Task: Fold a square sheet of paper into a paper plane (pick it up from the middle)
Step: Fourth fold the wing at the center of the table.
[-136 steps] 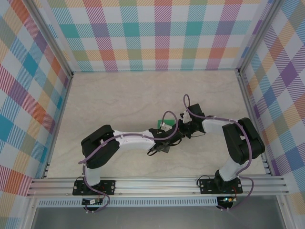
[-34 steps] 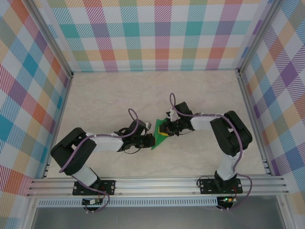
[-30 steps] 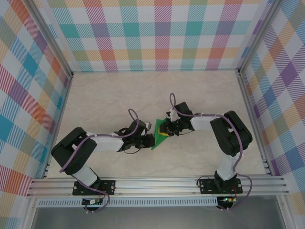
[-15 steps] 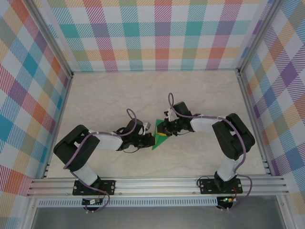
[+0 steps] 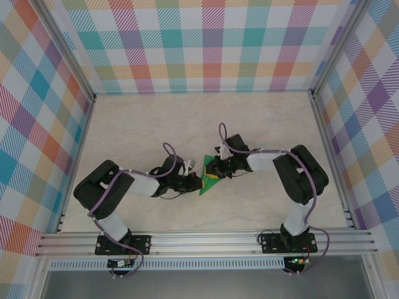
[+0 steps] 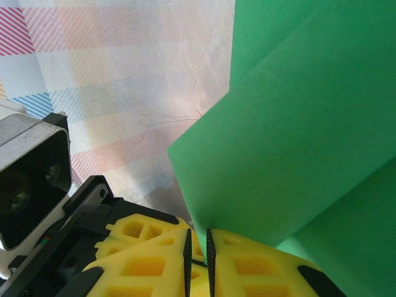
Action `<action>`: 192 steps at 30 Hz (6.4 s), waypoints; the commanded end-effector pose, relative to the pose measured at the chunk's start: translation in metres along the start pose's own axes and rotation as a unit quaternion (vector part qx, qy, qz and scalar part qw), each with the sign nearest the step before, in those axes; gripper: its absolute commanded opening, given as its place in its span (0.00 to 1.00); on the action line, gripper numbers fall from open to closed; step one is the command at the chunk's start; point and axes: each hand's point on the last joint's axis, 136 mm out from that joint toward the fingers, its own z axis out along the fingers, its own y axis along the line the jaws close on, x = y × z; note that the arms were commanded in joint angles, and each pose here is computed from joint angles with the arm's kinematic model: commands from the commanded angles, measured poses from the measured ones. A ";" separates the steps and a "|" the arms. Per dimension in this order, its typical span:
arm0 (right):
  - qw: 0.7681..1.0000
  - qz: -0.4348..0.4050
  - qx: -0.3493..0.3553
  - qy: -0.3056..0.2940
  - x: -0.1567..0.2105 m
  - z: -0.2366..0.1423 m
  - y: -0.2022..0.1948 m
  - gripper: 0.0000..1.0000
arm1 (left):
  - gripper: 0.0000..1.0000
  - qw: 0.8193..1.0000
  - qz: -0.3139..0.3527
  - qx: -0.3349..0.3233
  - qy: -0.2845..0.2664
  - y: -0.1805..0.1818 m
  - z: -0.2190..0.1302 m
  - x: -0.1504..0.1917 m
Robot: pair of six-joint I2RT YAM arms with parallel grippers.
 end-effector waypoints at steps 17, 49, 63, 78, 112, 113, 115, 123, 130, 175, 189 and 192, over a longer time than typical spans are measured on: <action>1.000 -0.009 0.022 -0.008 -0.016 0.010 -0.006 0.17 | 0.05 1.000 -0.022 -0.004 -0.008 0.010 0.000 -0.004; 0.999 -0.019 0.019 -0.020 -0.021 0.001 0.003 0.19 | 0.01 0.990 -0.056 -0.127 -0.022 0.053 -0.012 0.000; 0.999 -0.028 -0.012 -0.017 -0.017 -0.006 0.017 0.22 | 0.00 0.990 -0.090 -0.104 -0.013 0.055 -0.002 0.002; 1.000 -0.012 0.018 -0.003 -0.023 0.018 0.003 0.21 | 0.00 0.990 -0.086 -0.115 -0.008 0.057 -0.004 0.003; 0.994 0.022 0.109 0.014 -0.009 0.025 -0.051 0.20 | 0.16 0.999 -0.027 -0.020 -0.005 -0.033 -0.014 -0.025; 0.994 0.022 0.109 0.015 -0.009 0.025 -0.051 0.20 | 0.16 1.000 -0.026 -0.017 0.000 -0.032 -0.010 -0.025; 0.994 0.023 0.109 0.015 -0.009 0.025 -0.051 0.20 | 0.15 0.999 -0.028 -0.016 0.005 -0.030 -0.003 -0.026; 0.993 0.024 0.114 0.016 -0.007 0.025 -0.054 0.21 | 0.15 0.998 -0.040 -0.049 0.022 -0.003 0.006 -0.014; 0.993 0.023 0.118 0.017 -0.005 0.023 -0.056 0.21 | 0.13 0.991 -0.048 -0.119 0.036 0.036 0.001 0.005; 0.990 0.030 0.140 0.019 -0.002 0.022 -0.068 0.20 | 0.15 0.985 -0.028 -0.154 0.075 0.034 -0.017 0.025; 0.989 0.029 0.144 0.021 -0.001 0.021 -0.067 0.21 | 0.14 0.981 -0.029 -0.170 0.089 0.039 -0.025 0.035; 0.989 0.029 0.145 0.022 -0.001 0.020 -0.068 0.20 | 0.14 0.984 -0.019 -0.163 0.064 0.026 -0.033 0.024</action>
